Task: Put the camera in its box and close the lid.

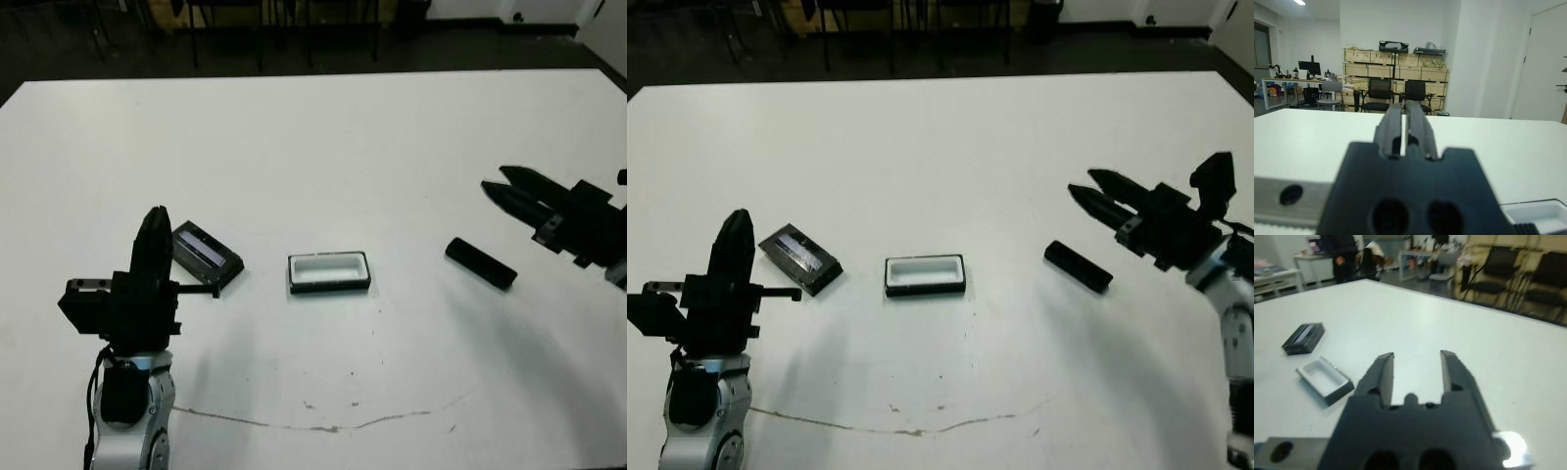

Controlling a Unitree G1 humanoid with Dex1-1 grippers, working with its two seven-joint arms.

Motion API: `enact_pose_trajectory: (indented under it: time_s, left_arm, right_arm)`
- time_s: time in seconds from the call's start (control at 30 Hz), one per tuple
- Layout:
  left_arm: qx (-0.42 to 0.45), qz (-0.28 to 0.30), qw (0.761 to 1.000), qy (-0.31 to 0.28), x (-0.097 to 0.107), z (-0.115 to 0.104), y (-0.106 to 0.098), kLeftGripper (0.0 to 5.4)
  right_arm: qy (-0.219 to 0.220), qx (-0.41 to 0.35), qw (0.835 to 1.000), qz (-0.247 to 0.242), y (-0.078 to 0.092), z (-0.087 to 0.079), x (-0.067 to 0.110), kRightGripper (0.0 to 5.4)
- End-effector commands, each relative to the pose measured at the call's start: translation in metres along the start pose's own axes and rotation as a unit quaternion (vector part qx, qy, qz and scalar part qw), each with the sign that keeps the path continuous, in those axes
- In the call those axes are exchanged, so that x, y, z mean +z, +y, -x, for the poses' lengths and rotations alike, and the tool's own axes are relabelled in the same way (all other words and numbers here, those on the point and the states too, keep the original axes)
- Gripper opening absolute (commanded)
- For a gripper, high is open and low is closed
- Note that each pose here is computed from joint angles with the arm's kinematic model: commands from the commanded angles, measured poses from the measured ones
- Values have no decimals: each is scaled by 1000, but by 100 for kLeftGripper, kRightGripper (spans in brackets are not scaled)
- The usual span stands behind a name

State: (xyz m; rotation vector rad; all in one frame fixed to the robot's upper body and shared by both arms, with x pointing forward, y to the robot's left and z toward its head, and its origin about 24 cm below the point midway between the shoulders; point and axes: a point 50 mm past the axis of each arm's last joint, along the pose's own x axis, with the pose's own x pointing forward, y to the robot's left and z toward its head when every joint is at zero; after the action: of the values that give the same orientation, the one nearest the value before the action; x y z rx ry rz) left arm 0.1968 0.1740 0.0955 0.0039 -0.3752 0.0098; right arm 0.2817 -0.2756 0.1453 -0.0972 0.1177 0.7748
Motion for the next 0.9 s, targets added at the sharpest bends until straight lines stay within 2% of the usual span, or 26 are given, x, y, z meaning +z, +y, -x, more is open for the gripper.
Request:
enact_pose_trajectory:
  time_s: [0.03, 0.23, 0.57, 0.9]
  left_arm:
    - [2, -7, 1000, 15, -4, 3, 2, 0]
    - [0, -8, 1000, 16, -4, 3, 3, 0]
    - [-2, -4, 1000, 18, -5, 4, 4, 0]
    - [1, -9, 1000, 19, -5, 5, 5, 0]
  right_arm:
    - [41, 32, 999, -4, -7, 4, -6, 254]
    - [73, 68, 995, 1, -15, 10, -17, 359]
    - [82, 35, 996, -30, -19, 18, -44, 534]
    - [95, 11, 993, -64, -17, 23, -65, 539]
